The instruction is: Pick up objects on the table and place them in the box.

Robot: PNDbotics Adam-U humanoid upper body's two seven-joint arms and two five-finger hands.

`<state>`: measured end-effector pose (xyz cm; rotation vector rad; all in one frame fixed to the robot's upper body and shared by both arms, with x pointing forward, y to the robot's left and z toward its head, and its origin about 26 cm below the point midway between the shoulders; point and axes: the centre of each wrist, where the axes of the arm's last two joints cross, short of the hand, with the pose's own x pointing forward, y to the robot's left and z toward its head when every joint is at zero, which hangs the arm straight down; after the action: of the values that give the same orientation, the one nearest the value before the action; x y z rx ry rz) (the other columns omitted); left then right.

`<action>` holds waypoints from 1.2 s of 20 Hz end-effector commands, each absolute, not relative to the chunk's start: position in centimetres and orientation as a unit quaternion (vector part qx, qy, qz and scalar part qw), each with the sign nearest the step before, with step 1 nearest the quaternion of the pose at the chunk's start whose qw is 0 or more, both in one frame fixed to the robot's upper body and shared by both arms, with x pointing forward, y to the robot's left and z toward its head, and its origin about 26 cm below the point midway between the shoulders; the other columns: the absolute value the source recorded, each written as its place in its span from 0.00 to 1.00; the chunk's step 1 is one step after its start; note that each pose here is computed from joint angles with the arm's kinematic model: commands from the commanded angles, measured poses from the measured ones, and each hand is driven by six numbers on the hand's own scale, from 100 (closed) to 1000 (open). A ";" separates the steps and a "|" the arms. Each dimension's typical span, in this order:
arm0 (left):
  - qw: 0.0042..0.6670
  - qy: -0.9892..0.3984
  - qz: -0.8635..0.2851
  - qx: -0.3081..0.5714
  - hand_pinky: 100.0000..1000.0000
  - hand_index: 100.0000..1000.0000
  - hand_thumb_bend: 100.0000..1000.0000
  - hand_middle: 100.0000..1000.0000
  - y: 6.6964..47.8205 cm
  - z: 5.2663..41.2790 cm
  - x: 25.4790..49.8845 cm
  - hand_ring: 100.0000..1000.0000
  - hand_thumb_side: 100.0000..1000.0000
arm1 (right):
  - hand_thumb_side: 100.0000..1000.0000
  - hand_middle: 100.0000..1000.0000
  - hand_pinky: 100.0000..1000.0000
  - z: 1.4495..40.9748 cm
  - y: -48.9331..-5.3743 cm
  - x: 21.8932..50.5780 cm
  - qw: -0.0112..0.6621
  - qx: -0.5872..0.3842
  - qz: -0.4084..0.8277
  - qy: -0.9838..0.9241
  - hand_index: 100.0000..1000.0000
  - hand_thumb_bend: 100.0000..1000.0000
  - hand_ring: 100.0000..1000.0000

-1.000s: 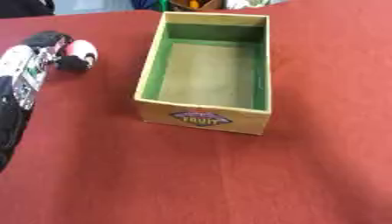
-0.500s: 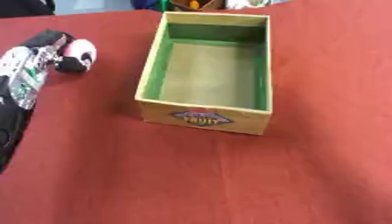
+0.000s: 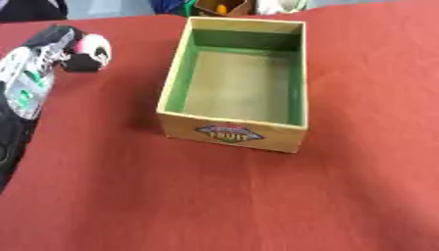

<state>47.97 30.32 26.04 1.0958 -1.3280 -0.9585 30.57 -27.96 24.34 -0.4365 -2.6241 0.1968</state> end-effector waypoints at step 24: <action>0.222 -0.732 -0.482 0.426 0.42 0.58 0.00 0.42 11.2 34.3 40.5 0.44 0.45 | 0.54 0.57 0.50 25.6 -27.3 30.4 0.217 -0.135 0.067 -0.964 0.77 0.00 0.61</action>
<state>41.38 12.12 32.99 1.1676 -1.9501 -1.3393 30.73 -27.48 24.76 -0.3883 -2.6374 0.1752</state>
